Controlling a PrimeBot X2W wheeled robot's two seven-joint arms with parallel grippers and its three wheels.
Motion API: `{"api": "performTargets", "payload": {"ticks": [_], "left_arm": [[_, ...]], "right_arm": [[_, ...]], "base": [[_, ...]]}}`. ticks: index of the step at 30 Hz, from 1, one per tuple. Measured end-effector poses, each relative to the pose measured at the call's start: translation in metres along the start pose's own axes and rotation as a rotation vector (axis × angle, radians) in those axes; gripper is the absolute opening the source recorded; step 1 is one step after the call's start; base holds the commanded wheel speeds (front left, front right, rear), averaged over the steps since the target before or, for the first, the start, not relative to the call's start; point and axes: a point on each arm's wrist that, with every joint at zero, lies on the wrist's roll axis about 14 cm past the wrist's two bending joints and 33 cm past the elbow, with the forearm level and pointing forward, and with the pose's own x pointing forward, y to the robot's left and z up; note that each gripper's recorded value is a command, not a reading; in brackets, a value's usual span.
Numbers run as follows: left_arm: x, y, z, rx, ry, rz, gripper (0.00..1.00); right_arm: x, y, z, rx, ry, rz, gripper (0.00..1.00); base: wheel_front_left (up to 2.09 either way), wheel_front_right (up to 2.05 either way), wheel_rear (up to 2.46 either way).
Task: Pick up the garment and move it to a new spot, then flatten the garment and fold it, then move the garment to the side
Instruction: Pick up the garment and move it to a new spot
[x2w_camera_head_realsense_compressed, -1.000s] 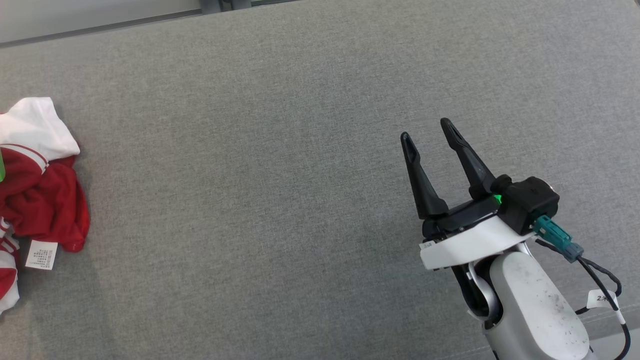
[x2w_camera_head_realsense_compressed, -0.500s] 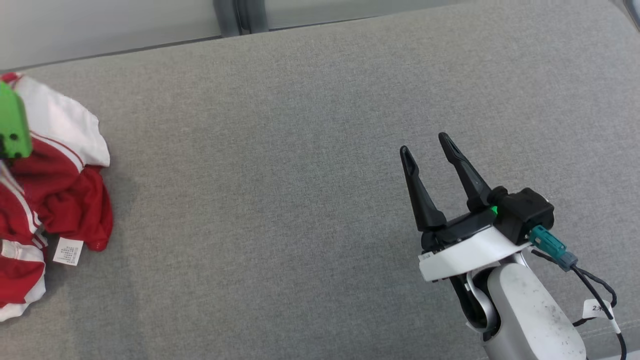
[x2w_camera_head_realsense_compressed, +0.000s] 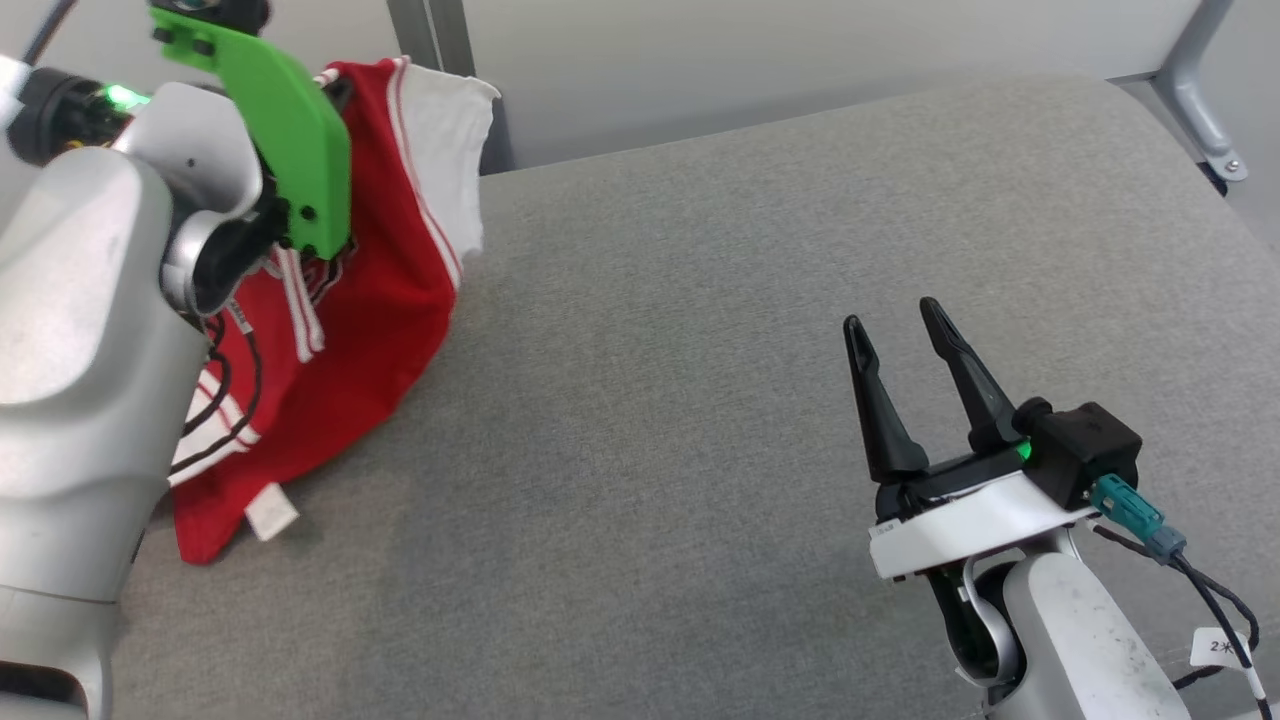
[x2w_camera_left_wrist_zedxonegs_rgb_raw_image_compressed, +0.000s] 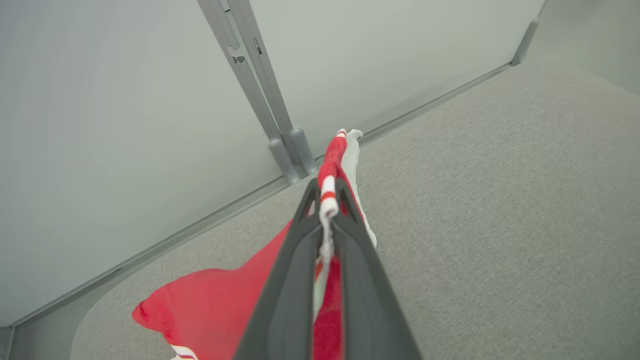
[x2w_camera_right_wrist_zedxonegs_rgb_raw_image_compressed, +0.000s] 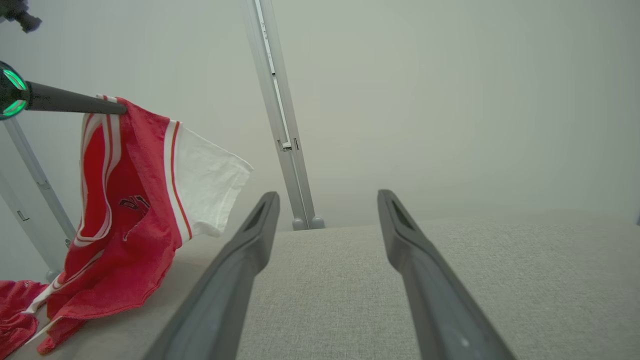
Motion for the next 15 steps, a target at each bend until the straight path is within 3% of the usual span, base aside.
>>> {"api": "performTargets", "payload": {"ticks": [5,10,13,15], "left_arm": [[-0.005,-0.083,0.052,0.056,-0.137,-0.204,0.0],[-0.029,-0.148,0.112,0.015,-0.326,-0.382,0.0],[-0.047,-0.161,0.141,-0.052,-0.434,-0.435,0.0],[-0.052,-0.153,0.149,-0.097,-0.473,-0.426,0.0]], "right_arm": [[-0.019,-0.023,0.015,-0.02,-0.027,-0.08,1.0],[-0.035,-0.05,0.031,-0.054,-0.061,-0.166,1.0],[-0.039,-0.06,0.036,-0.07,-0.073,-0.197,1.0],[-0.039,-0.063,0.037,-0.076,-0.075,-0.205,1.0]], "base": [[0.0,0.0,0.0],[0.0,0.0,0.0],[0.0,0.0,0.0],[0.0,0.0,0.0]]}}
